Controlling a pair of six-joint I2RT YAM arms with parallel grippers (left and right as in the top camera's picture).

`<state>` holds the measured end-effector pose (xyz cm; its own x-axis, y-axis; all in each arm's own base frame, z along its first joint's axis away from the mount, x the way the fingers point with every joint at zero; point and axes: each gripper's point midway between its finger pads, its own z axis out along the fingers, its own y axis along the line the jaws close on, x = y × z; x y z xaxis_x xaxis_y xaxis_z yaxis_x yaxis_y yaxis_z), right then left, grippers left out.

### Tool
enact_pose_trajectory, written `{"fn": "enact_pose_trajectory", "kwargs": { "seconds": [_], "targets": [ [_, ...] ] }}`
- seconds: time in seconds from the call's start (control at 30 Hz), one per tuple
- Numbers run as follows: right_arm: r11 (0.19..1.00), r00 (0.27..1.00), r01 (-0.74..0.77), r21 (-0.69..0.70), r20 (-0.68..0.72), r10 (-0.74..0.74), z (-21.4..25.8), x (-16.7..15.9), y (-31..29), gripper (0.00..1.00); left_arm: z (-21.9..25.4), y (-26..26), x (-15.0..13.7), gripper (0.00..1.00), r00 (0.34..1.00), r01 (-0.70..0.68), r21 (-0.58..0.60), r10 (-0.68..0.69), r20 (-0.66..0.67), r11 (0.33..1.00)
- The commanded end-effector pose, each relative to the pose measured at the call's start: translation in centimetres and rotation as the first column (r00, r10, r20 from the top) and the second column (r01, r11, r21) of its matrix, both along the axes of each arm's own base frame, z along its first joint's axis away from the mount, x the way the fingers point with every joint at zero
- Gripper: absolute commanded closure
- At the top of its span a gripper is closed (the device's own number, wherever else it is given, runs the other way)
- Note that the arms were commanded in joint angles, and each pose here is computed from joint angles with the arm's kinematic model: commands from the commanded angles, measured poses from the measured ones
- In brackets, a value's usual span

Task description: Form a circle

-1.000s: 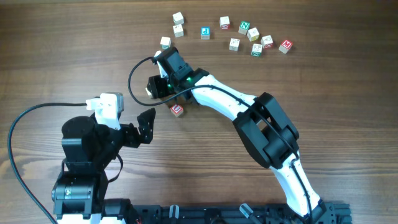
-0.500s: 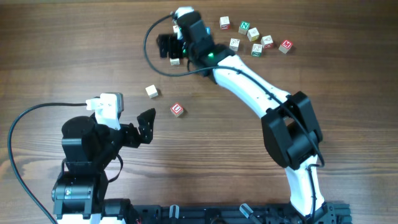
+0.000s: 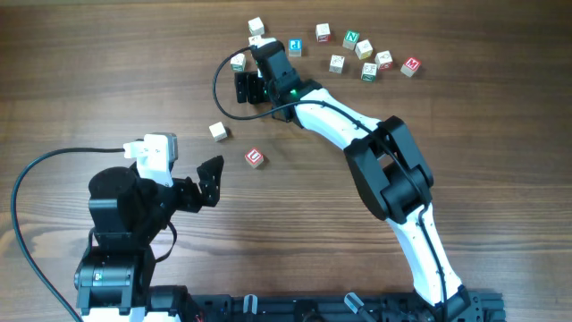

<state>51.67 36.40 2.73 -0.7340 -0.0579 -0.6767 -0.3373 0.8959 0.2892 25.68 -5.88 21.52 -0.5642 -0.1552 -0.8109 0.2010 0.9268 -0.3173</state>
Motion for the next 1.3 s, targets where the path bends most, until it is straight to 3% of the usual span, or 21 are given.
{"fn": "enact_pose_trajectory", "kwargs": {
  "seconds": [0.0, 0.2, 0.47, 0.67, 0.87, 1.17, 1.2, 1.27],
  "targets": [
    [0.999, 0.999, -0.033, -0.007, -0.028, 0.033, -1.5, -0.5, 0.4, 0.20, 0.7, 0.0, 0.1, 0.00, 1.000, 0.003, 0.013, -0.004, 0.022, 1.000],
    [0.996, 0.995, -0.091, 0.010, -0.039, 0.092, -1.4, -1.1, 1.2, 0.62, 0.7, 0.0, 0.1, 0.00, 1.000, 0.003, 0.013, -0.004, 0.022, 1.000],
    [0.995, 0.989, -0.097, -0.026, -0.112, 0.093, -1.4, -2.5, 0.4, 0.78, 0.7, 0.0, 0.1, 0.00, 1.000, 0.004, 0.013, -0.004, 0.022, 1.000],
    [0.989, 0.959, -0.142, -0.040, -0.252, 0.128, 1.2, -6.3, -0.9, 0.87, 0.7, 0.0, 0.1, 0.00, 1.000, 0.003, 0.013, -0.004, 0.022, 1.000],
    [0.969, 0.890, -0.236, 0.070, -0.385, 0.244, 2.3, -10.3, 0.2, 0.87, 0.7, 0.0, 0.1, 0.00, 1.000, 0.003, 0.013, -0.004, 0.022, 1.000],
    [0.951, 0.862, -0.307, 0.041, -0.412, 0.296, 1.6, -12.4, 0.8, 0.79, 0.7, 0.0, 0.1, 0.00, 1.000, 0.003, 0.013, -0.004, 0.022, 1.000],
    [0.950, 0.860, -0.309, 0.041, -0.414, 0.298, 1.6, -12.6, 0.9, 0.75, 0.7, 0.0, 0.1, 0.00, 1.000, 0.003, 0.013, -0.004, 0.022, 1.000],
    [0.949, 0.860, -0.312, 0.041, -0.413, 0.300, 1.6, -12.6, 1.0, 0.50, 0.7, 0.0, 0.1, 0.00, 1.000, 0.003, 0.013, -0.004, 0.022, 1.000]
  ]
}}
